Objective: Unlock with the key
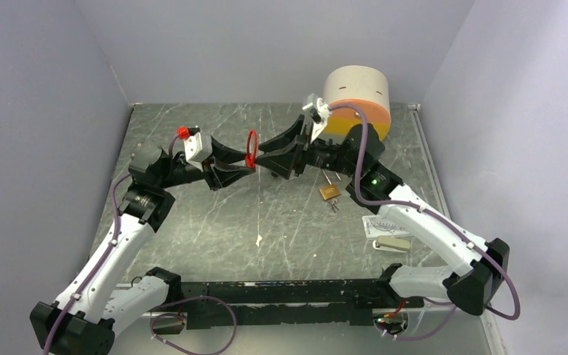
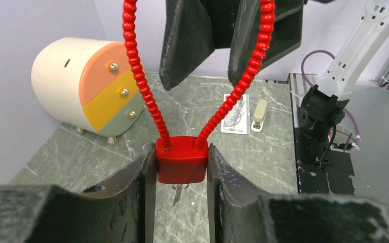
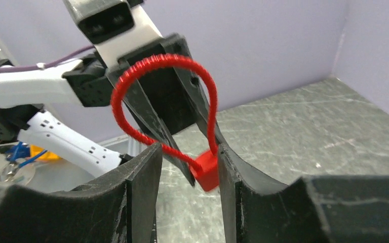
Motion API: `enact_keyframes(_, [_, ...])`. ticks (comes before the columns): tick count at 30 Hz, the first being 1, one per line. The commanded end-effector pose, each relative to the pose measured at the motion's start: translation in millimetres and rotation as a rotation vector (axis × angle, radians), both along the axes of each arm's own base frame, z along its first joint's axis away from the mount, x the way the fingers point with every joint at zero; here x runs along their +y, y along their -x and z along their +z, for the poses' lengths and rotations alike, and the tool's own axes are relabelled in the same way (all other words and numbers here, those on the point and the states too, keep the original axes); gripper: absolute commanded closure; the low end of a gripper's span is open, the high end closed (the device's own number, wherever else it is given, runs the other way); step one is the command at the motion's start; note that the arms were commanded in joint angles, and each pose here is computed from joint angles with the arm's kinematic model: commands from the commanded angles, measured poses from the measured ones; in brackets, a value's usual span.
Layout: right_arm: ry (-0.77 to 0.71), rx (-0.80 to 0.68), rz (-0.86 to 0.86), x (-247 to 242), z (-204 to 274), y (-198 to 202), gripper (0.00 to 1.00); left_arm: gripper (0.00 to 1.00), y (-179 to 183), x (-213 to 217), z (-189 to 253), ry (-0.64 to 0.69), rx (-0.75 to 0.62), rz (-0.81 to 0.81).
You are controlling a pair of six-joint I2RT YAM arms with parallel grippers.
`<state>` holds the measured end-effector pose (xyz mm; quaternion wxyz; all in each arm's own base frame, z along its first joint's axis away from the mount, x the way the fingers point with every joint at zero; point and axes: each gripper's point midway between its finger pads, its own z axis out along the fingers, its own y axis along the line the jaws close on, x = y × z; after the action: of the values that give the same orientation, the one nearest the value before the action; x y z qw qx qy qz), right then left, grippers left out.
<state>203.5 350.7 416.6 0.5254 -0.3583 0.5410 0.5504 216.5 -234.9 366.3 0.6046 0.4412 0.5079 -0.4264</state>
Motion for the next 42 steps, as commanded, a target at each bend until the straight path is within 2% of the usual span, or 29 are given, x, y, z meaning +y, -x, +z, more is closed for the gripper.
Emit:
enact_keyframes(1, [-0.139, -0.088, -0.153, -23.8, 18.2, -8.0, 0.53, 0.98, 3.6, 2.5, 23.6, 0.047, -0.078, 0.017])
enact_keyframes(6, [-0.149, -0.025, -0.258, -30.5, 4.5, -26.1, 0.5, 0.98, 12.7, -0.3, 11.9, 0.04, -0.046, -0.039])
enact_keyframes(19, [-0.127, -0.051, -0.056, 4.7, 24.5, -16.7, 0.48, 0.97, 21.1, -7.3, -1.0, 0.005, 0.028, -0.146])
enact_keyframes(25, [-0.104, -0.03, 0.075, 21.4, 18.0, -6.9, 0.57, 0.97, 21.0, -7.3, -2.2, 0.006, 0.041, -0.145])
enact_keyframes(27, [-0.098, -0.007, 0.077, 24.3, 14.5, -9.7, 0.68, 0.98, 20.4, -7.4, -2.9, 0.007, 0.049, -0.142])
enact_keyframes(29, [-0.087, 0.01, 0.071, 25.2, 13.0, -11.3, 0.91, 0.97, 18.4, -6.7, -7.4, 0.0, 0.07, -0.126])
enact_keyframes(30, [-0.09, 0.01, 0.055, 23.1, 14.2, -12.3, 0.99, 0.97, 15.3, -5.7, -11.6, -0.008, 0.088, -0.105])
enact_keyframes(35, [-0.154, -0.06, -0.03, -1.6, 23.0, -4.2, 1.0, 0.97, -14.6, 6.9, -43.1, -0.053, 0.241, 0.12])
enact_keyframes(42, [-0.212, -0.12, -0.214, -24.9, 36.2, -20.7, 1.0, 0.98, 12.0, 5.6, -93.2, -0.138, 0.458, 0.031])
